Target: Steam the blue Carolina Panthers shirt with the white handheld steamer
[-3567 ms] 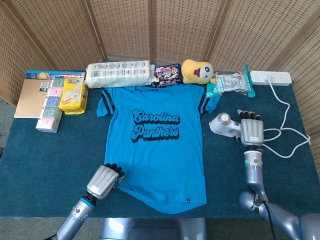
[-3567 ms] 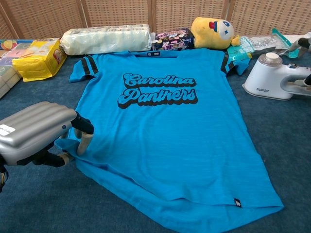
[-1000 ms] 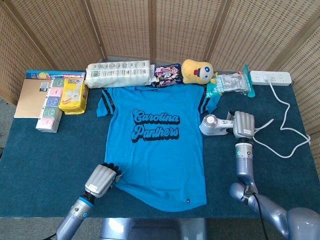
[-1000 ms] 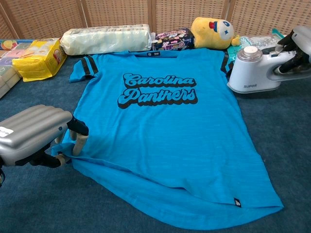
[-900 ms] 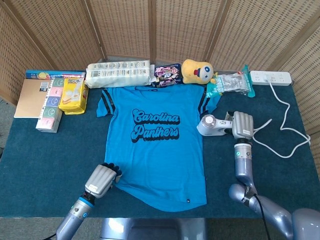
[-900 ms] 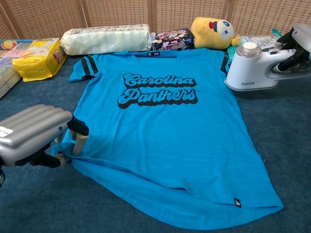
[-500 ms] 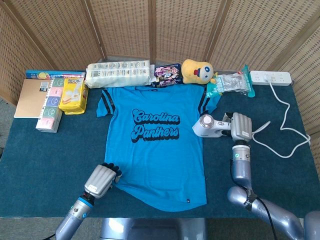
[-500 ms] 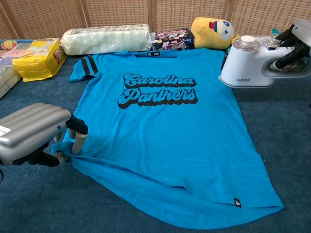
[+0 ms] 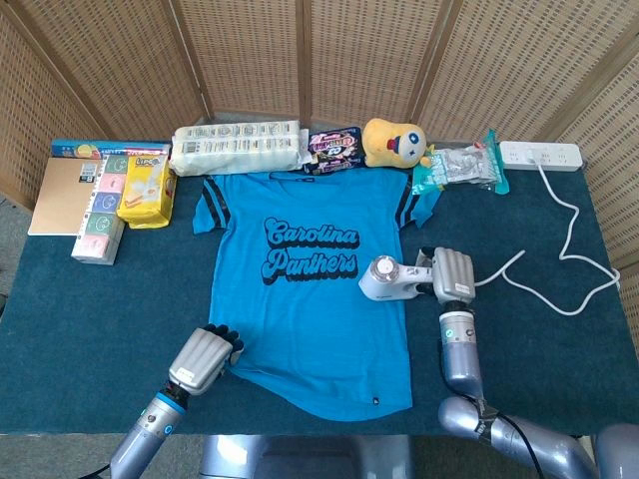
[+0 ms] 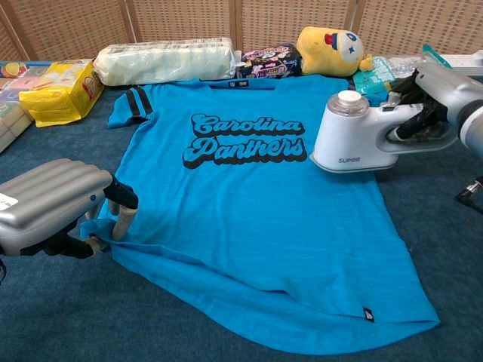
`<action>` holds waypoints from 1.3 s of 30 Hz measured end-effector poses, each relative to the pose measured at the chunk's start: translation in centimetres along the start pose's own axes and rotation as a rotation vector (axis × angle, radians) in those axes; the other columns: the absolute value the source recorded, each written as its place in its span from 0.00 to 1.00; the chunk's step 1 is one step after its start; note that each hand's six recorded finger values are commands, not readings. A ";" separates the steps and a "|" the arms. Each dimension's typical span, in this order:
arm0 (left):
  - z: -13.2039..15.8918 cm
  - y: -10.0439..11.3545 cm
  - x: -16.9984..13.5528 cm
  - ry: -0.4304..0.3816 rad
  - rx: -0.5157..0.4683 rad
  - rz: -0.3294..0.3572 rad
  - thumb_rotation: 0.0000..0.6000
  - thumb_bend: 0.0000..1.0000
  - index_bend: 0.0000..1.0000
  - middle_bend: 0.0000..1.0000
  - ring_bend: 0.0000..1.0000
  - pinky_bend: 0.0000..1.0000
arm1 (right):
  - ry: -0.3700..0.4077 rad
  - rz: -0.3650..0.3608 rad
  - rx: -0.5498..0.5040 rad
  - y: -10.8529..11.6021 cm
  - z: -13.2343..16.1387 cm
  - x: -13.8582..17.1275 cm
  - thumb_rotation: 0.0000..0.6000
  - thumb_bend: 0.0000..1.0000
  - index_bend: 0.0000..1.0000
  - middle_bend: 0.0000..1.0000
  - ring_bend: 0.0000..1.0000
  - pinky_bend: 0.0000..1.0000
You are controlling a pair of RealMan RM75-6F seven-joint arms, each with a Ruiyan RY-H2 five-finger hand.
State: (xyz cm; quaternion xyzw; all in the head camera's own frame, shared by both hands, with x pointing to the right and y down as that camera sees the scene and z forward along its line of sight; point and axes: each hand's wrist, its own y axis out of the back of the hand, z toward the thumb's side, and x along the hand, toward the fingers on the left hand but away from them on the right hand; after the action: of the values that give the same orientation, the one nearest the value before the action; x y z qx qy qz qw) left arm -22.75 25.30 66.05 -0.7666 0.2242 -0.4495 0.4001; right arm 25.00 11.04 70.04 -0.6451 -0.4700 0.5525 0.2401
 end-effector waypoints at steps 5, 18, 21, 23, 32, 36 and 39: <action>0.0 0.2 0.0 0.001 -0.003 0.006 1.00 0.48 0.66 0.53 0.44 0.49 | 0.032 -0.002 0.049 -1.1 1.1 0.8 1.00 0.37 0.68 0.70 0.75 0.72; 0.0 0.2 -0.1 0.001 -0.012 0.010 1.00 0.47 0.66 0.53 0.44 0.49 | 0.063 0.013 0.123 -3.6 3.3 1.9 1.00 0.37 0.68 0.70 0.75 0.71; 0.0 0.3 -0.1 0.000 -0.012 0.011 1.00 0.47 0.66 0.53 0.44 0.49 | 0.073 0.021 0.134 -4.2 3.9 2.2 1.00 0.37 0.68 0.70 0.74 0.71; 0.0 0.3 -0.2 0.000 -0.015 0.012 1.00 0.48 0.66 0.53 0.44 0.49 | 0.082 0.025 0.146 -4.6 4.2 2.3 1.00 0.37 0.68 0.70 0.74 0.71; 0.1 0.2 -0.3 -0.002 -0.023 0.014 1.00 0.47 0.66 0.53 0.44 0.49 | 0.138 0.032 0.167 -5.6 6.9 3.4 1.00 0.37 0.68 0.70 0.74 0.71; 0.1 0.1 -0.3 -0.005 -0.023 0.014 1.00 0.48 0.66 0.53 0.44 0.49 | 0.164 0.046 0.171 -6.3 8.1 4.1 1.00 0.37 0.68 0.70 0.74 0.71; 0.2 0.1 -0.3 -0.008 -0.024 0.016 1.00 0.48 0.66 0.53 0.44 0.49 | 0.178 0.055 0.183 -6.9 8.9 4.5 1.00 0.37 0.68 0.70 0.74 0.71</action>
State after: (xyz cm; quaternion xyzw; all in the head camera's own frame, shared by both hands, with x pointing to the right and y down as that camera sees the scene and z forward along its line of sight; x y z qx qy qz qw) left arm -22.74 25.51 65.74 -0.7713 0.2343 -0.4406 0.3952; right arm 14.09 16.15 71.12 -0.6797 -0.3766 0.5399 0.3234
